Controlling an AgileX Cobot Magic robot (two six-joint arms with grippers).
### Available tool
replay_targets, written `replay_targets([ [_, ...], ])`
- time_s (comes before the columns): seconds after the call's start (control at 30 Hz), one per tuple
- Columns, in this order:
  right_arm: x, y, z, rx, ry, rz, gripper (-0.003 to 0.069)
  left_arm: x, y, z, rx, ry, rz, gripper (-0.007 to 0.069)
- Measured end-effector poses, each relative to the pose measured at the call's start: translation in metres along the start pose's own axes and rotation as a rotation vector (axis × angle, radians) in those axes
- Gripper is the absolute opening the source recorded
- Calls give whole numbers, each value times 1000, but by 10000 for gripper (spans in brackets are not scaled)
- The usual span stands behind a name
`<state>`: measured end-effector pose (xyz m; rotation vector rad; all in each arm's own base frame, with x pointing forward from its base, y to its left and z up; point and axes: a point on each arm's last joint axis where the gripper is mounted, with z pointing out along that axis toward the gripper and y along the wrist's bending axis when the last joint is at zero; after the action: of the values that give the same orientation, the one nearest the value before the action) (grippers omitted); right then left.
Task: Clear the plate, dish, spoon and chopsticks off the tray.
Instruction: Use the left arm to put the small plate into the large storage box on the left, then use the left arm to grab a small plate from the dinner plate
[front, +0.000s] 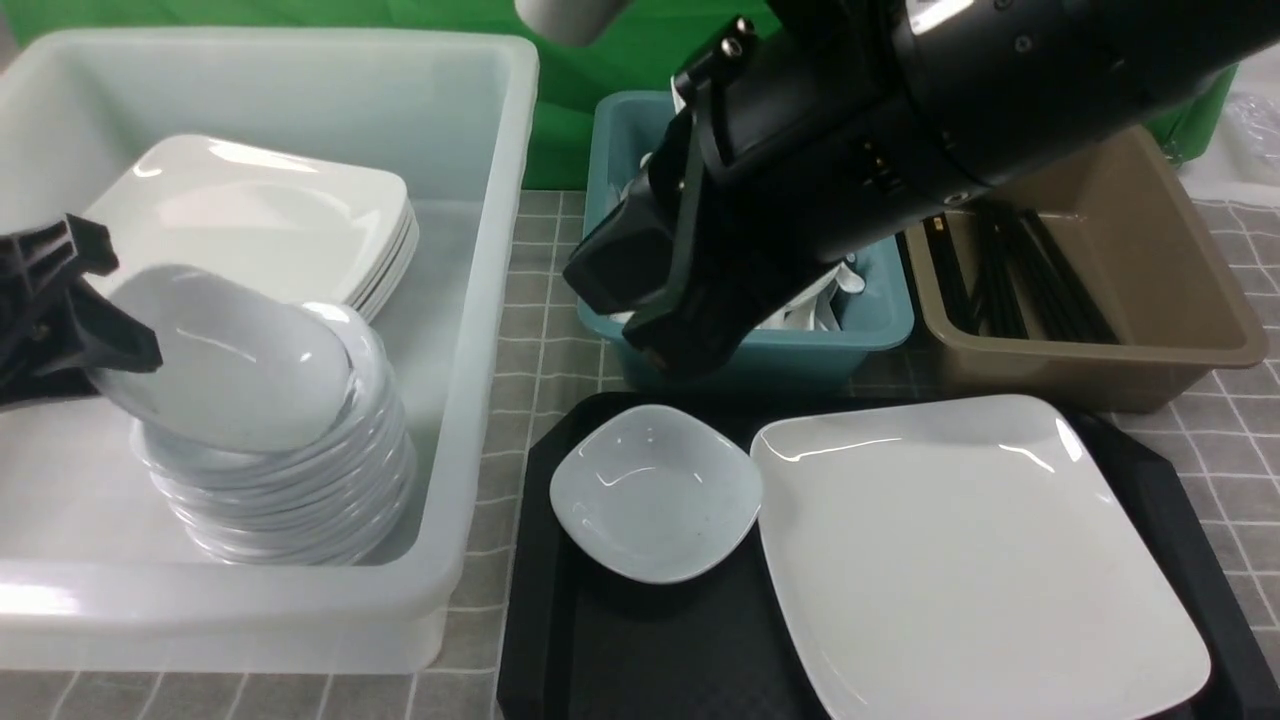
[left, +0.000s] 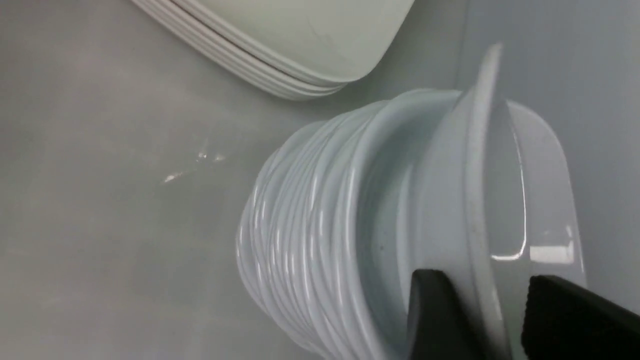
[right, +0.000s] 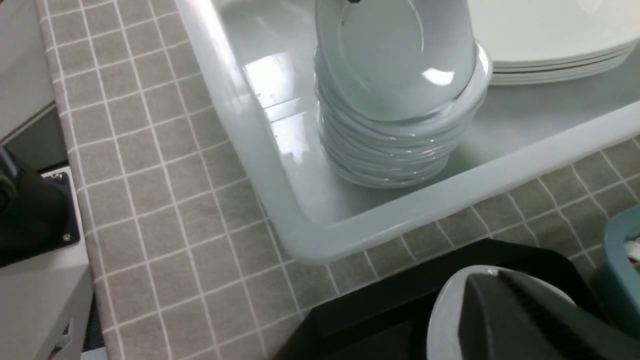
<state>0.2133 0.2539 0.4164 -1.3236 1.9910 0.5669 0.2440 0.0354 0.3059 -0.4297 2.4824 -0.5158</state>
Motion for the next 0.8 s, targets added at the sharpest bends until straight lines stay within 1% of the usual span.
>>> replay_targets([
  [0.1,2,0,0,-5,25,-4,37,-7,-5,-17,-51,-20,82,407],
  [0.17,4,0,0,-5,41,-8,37,-12,-9,-30,-78,-51,104,440],
  [0.2,5,0,0,-6,58,-11,37,-18,-13,-44,-106,-93,123,467],
  [0.23,7,0,0,-4,79,-16,37,-22,-20,-58,-113,-128,136,479],
  [0.27,8,0,0,-1,84,-17,37,-22,-21,-60,-112,-132,137,479],
  [0.33,12,-2,-2,24,135,-13,37,-25,-34,-73,-71,-152,149,475],
  [0.4,17,-7,-8,68,182,-2,37,-23,-52,-75,-2,-140,191,428],
  [0.43,21,-11,-14,97,205,10,37,-20,-64,-72,35,-120,235,387],
  [0.47,26,-18,-27,146,234,33,34,-12,-82,-65,89,-77,318,298],
  [0.5,26,-18,-29,150,232,32,33,-10,-85,-63,97,-69,328,285],
  [0.53,30,-22,-36,169,248,45,29,-5,-97,-58,127,-42,379,229],
  [0.57,37,-29,-54,205,269,80,23,8,-120,-47,178,6,489,128],
  [0.6,41,-31,-62,224,266,95,22,13,-129,-42,192,20,532,85],
  [0.63,46,-36,-72,253,257,124,20,22,-144,-33,212,43,602,50],
  [0.7,61,-45,-89,307,256,191,20,42,-171,-13,232,87,735,19],
  [0.8,92,-54,-103,371,288,323,20,77,-204,22,215,147,927,15],
])
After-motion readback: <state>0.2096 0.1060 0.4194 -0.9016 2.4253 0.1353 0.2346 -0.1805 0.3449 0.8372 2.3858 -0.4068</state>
